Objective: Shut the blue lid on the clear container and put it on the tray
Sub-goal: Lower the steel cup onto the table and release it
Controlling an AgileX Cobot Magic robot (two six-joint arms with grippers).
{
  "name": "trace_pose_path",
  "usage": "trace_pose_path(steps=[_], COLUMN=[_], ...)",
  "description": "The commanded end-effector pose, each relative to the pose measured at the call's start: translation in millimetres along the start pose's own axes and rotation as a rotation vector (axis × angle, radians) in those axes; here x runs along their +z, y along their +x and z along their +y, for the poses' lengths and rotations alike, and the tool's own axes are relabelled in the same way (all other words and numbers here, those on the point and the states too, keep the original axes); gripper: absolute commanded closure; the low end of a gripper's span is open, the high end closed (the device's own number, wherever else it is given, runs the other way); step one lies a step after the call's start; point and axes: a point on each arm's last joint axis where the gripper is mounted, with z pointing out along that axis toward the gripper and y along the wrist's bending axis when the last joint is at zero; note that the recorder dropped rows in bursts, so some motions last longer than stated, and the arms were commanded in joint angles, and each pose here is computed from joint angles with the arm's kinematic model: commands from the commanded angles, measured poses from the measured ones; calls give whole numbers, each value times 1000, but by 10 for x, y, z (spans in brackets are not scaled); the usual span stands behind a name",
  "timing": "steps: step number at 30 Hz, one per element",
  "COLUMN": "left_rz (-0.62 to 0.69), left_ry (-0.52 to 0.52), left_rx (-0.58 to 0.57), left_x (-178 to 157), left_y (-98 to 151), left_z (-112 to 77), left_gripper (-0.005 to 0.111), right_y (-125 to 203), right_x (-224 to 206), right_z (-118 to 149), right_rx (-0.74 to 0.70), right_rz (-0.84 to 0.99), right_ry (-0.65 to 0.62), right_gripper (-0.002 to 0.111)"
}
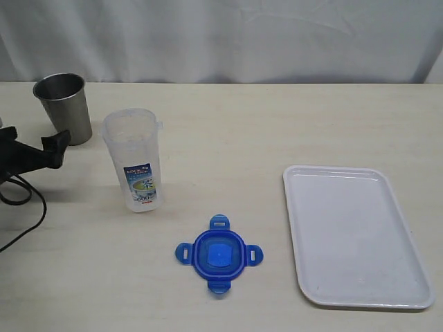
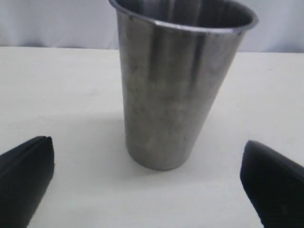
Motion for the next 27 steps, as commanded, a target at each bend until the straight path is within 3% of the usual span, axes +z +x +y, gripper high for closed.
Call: trace_pose_path(steps=[1,4,8,12,16,20,27], left_rz=[-60,-90,-113,-82,-68,-46,-97], left_ry=[37,168,302,309,293,406,583], left_rx=[36,95,44,71,-1,-183,-105], left_x=[-167,-253,-383,-510,-636,-775,-982], left_y=[-216,-391,-651,-864,-1060,-1207,-1383], left_z=[-64,-208,-355,-402,-429,-555,-739], left_gripper=[2,2,2,2,2,2,2], right_y=[7,7,7,7,7,7,7], right_x=[1,1,1,1,1,1,1], right_z=[0,0,0,0,0,0,0], right_rx=[-5,-5,-5,-5,-5,-5,-5], right_rz=[-4,-4,-4,-4,-4,-4,-4], right_ry=[1,1,1,1,1,1,1], right_gripper=[104,104,104,104,104,104,104])
